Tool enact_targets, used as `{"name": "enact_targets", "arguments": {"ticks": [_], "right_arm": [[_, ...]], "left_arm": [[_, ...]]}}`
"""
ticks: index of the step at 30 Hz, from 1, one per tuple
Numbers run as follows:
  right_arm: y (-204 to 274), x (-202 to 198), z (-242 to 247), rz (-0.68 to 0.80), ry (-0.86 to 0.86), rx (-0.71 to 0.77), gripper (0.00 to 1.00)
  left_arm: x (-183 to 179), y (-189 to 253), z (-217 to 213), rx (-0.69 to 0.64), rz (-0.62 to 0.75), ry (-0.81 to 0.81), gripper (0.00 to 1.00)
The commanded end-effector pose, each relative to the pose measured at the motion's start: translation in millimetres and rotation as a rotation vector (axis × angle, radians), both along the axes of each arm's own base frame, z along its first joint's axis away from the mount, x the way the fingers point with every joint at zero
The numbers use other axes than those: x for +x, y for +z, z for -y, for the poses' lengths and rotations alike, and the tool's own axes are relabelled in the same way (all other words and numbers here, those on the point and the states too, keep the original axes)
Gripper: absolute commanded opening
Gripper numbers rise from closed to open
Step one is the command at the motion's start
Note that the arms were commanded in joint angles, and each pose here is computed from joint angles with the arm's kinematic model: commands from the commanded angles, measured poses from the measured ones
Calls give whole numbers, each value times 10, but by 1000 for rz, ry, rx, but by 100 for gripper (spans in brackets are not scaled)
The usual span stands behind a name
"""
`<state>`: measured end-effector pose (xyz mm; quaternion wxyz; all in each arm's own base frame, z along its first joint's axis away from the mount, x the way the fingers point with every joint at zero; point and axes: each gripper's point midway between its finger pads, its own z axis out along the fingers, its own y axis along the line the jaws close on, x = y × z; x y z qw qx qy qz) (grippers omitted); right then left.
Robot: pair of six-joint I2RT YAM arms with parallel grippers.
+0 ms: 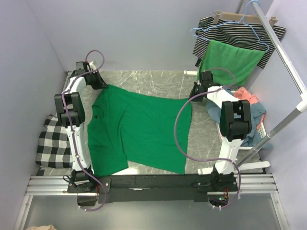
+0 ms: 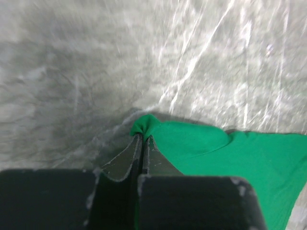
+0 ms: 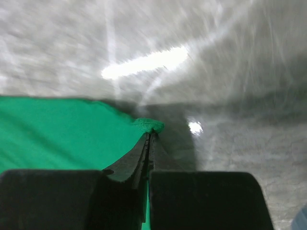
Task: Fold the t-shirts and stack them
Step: Grap the side of the flattened tshirt furthest away from the robot with both arms, then fold the flattened tshirt in 1/3 of the way
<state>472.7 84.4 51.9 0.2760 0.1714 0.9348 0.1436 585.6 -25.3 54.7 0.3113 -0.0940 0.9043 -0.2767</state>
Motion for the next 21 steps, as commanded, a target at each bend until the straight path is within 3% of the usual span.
{"name": "enact_targets", "arguments": {"ticks": [1, 9, 16, 21], "right_arm": [[807, 328, -14, 213, 38, 2, 0], [1129, 193, -258, 259, 156, 88, 0], [1165, -354, -572, 231, 264, 98, 0], [1000, -796, -702, 169, 311, 85, 0]], "left_arm": [[293, 960, -165, 31, 249, 64, 1], [68, 1327, -74, -13, 310, 60, 1], [-483, 1203, 77, -99, 205, 141, 1], [-923, 821, -40, 66, 85, 269, 1]]}}
